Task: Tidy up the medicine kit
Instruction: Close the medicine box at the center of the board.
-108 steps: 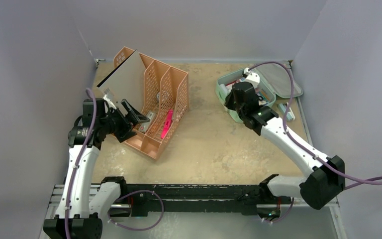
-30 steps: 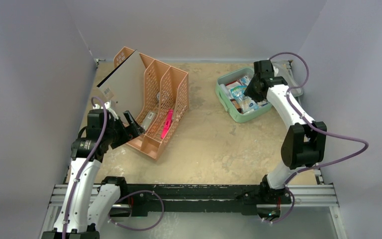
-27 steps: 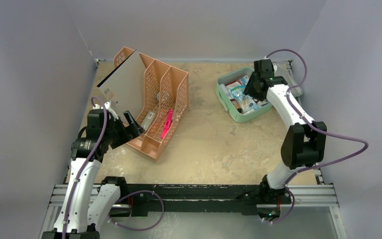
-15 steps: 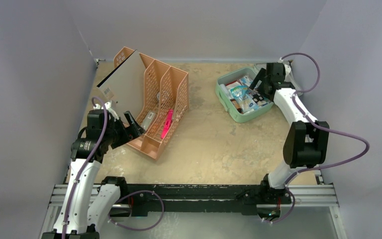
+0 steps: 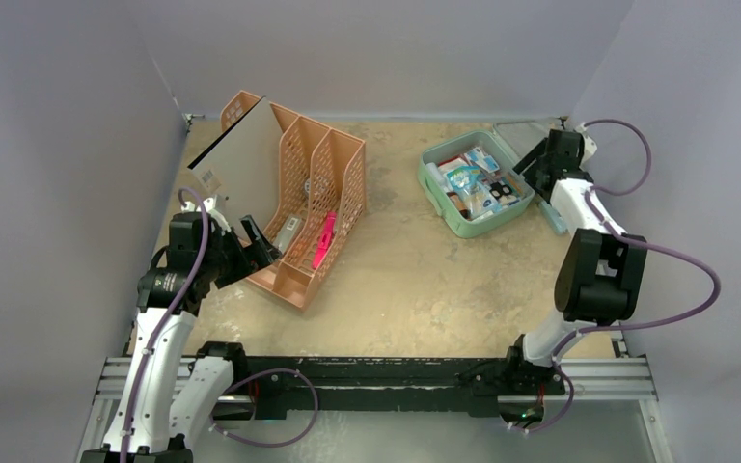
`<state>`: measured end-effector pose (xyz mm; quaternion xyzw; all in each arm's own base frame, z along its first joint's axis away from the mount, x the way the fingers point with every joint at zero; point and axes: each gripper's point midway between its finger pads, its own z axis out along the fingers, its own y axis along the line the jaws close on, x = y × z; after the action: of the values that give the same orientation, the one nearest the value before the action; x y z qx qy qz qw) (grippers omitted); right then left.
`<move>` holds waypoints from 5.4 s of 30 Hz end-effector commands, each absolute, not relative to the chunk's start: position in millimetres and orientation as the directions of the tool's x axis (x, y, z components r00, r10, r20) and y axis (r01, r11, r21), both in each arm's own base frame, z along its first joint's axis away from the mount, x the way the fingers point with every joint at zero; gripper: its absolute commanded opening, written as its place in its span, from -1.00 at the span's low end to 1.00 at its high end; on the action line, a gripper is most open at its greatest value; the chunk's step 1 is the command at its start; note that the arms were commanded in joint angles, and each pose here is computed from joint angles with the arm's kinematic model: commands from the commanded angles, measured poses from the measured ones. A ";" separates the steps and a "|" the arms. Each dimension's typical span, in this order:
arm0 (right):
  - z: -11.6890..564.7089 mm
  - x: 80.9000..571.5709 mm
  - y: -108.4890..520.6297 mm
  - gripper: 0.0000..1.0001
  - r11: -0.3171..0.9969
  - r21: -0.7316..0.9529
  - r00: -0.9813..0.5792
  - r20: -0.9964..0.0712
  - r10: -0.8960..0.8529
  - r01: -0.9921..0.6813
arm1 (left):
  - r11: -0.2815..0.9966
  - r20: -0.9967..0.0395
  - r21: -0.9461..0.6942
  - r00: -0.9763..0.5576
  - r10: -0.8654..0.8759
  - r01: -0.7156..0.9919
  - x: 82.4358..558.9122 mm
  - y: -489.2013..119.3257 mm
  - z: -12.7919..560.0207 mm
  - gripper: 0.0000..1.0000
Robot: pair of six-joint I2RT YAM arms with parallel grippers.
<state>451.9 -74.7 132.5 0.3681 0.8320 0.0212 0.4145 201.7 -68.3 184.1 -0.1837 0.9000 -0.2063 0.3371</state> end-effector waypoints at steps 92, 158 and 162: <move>147.0 382.0 -24.1 0.97 0.720 0.524 -0.475 -0.541 0.694 0.455 | 0.658 -0.576 -0.692 -0.777 -0.254 0.298 182.6 -142.1 224.2 0.77; 198.9 440.6 -21.2 0.77 0.670 0.738 -0.320 -0.656 0.683 -0.083 | 0.676 -0.589 -0.679 -0.762 -0.268 0.287 182.1 -140.3 221.5 0.76; 218.3 439.1 -20.2 0.83 0.704 0.699 -0.316 -0.700 0.640 -0.122 | 0.677 -0.591 -0.678 -0.760 -0.270 0.287 182.0 -140.0 221.6 0.76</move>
<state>432.5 -22.3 151.6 0.2616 0.7557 0.3460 0.4906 180.4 -140.0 214.5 -0.0028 0.8532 -0.4032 0.3308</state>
